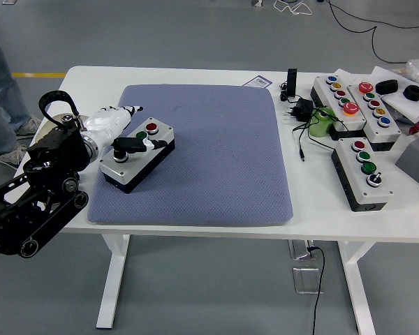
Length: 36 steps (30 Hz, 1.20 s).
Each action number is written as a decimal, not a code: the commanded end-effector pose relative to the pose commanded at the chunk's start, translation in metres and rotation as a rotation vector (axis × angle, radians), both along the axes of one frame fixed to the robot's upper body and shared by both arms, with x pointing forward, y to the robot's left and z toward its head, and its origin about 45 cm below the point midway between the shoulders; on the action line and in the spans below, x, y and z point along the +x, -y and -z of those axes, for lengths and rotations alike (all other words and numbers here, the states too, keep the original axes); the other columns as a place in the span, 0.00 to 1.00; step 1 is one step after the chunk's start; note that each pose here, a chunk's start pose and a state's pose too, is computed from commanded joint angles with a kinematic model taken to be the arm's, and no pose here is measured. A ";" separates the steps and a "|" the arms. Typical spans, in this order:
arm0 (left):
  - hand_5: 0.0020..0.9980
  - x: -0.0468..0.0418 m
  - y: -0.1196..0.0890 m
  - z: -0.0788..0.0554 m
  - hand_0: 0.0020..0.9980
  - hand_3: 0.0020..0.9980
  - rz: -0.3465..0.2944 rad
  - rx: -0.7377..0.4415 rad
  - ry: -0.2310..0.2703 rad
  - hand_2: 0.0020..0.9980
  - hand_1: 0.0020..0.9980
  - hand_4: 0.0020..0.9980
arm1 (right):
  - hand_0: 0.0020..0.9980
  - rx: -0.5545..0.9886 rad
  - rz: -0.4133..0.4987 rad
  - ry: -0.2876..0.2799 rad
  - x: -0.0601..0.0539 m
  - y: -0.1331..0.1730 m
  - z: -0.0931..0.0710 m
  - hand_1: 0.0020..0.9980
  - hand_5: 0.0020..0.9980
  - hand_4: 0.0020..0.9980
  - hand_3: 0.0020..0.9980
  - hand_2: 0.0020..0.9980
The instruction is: Pick up the button,place it on the desk,press the button,press the button
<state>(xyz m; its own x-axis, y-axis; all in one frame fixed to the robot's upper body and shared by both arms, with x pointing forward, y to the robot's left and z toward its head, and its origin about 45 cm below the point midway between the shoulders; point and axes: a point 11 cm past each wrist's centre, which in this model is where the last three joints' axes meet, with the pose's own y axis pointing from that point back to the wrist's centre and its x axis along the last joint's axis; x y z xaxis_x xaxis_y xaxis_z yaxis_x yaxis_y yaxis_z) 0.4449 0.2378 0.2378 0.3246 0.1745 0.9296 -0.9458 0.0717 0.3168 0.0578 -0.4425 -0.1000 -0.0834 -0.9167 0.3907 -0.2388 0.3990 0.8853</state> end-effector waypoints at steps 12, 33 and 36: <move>0.65 0.0048 0.009 0.013 0.97 1.00 -0.046 0.016 -0.040 1.00 1.00 1.00 | 0.74 -0.001 -0.002 0.002 0.001 0.000 0.000 0.71 0.29 0.45 0.71 0.76; 0.36 0.0048 0.001 0.027 0.75 1.00 -0.141 0.113 -0.068 1.00 0.91 1.00 | 0.74 -0.004 -0.006 0.004 0.002 0.001 -0.001 0.71 0.29 0.45 0.70 0.75; 0.36 0.0049 0.000 0.028 0.75 1.00 -0.149 0.131 -0.067 1.00 0.91 1.00 | 0.74 -0.004 -0.006 0.004 0.003 0.001 -0.001 0.71 0.29 0.45 0.70 0.75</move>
